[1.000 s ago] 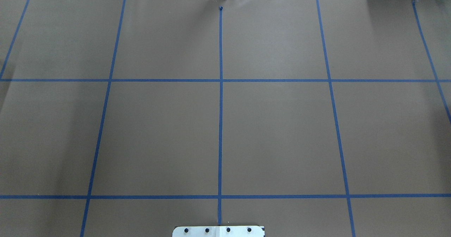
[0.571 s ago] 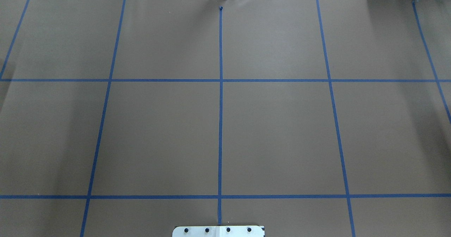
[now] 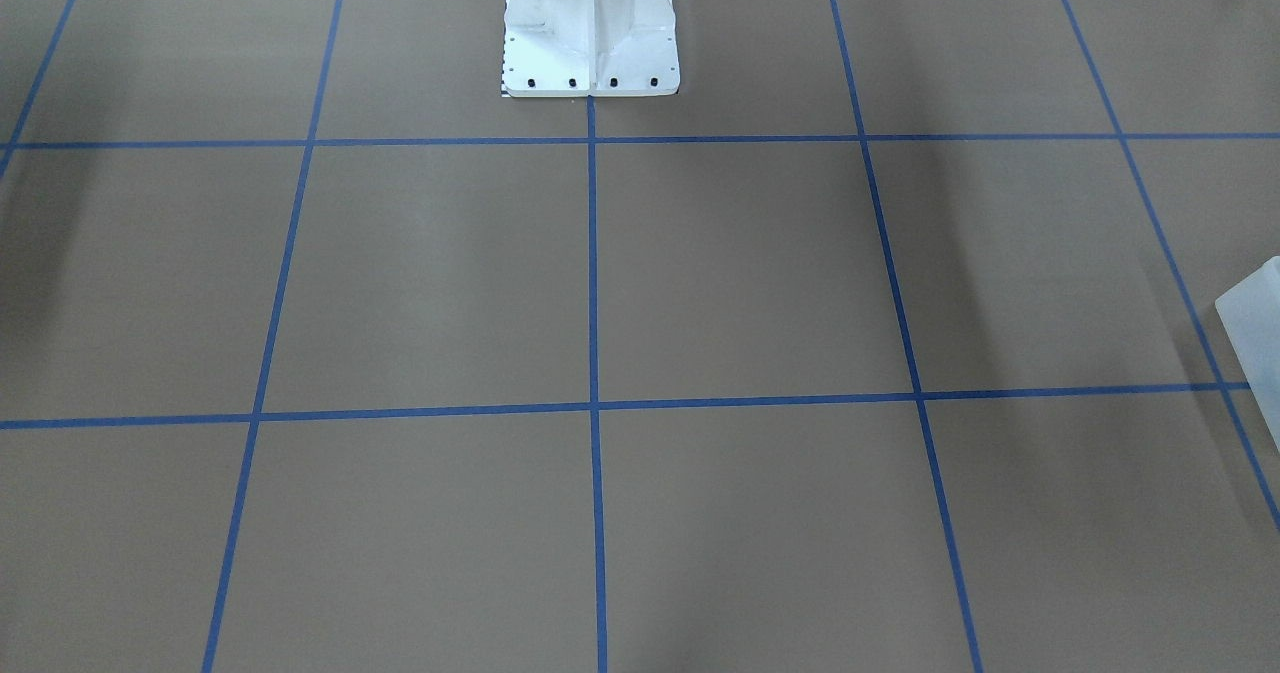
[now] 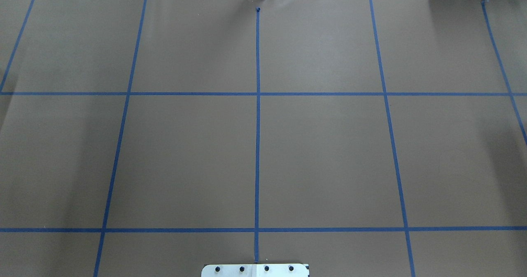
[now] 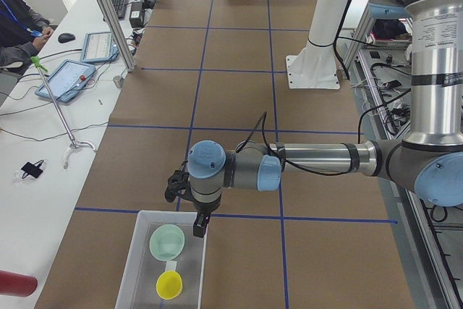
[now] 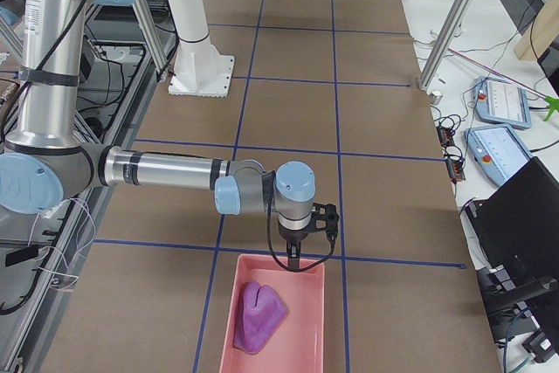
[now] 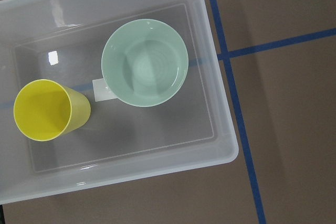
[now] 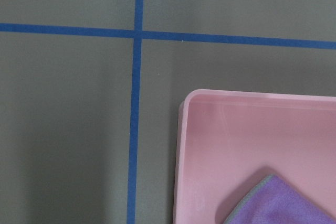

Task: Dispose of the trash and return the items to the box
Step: 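Carry the purple cloth with the right gripper and drop it into the pink bin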

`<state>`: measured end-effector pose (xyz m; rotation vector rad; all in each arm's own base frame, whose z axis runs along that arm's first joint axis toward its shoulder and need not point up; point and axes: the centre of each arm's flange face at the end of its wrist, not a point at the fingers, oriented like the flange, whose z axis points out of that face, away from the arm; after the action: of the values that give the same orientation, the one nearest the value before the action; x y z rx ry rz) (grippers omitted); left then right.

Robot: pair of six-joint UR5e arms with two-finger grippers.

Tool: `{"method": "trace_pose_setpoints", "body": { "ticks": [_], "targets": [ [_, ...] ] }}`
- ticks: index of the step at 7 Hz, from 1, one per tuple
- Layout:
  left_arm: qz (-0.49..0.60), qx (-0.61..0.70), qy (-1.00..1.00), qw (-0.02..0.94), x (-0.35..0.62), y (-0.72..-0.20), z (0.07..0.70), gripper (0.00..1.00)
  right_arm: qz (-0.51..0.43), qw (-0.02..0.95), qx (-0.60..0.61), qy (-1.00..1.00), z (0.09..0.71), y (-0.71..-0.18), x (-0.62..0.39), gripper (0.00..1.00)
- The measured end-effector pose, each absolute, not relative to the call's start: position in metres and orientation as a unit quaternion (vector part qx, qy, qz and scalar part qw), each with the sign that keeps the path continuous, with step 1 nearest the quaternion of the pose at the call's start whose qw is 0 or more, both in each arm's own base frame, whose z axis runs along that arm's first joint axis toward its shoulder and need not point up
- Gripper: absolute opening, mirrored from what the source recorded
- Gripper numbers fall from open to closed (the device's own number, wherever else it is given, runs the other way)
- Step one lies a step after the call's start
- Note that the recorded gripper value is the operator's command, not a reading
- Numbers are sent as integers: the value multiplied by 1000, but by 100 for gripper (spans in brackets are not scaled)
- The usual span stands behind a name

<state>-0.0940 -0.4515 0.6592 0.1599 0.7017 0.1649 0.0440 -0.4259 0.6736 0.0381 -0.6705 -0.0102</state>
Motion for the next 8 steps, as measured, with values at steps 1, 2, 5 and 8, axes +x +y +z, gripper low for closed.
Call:
{"method": "trace_pose_setpoints", "body": {
  "ticks": [1, 2, 5, 8],
  "targets": [
    [81, 78, 343, 933, -94, -451, 659, 98, -7, 944, 20, -328, 672, -422, 44, 100],
    [81, 78, 343, 933, -94, -451, 659, 98, -10, 945, 29, -327, 663, -421, 44, 100],
    [80, 77, 343, 933, -94, -451, 660, 98, -23, 943, 47, -328, 644, -414, 44, 100],
    [79, 76, 342, 933, -95, -451, 662, 98, -48, 941, 54, -330, 643, -406, 44, 100]
  ]
}}
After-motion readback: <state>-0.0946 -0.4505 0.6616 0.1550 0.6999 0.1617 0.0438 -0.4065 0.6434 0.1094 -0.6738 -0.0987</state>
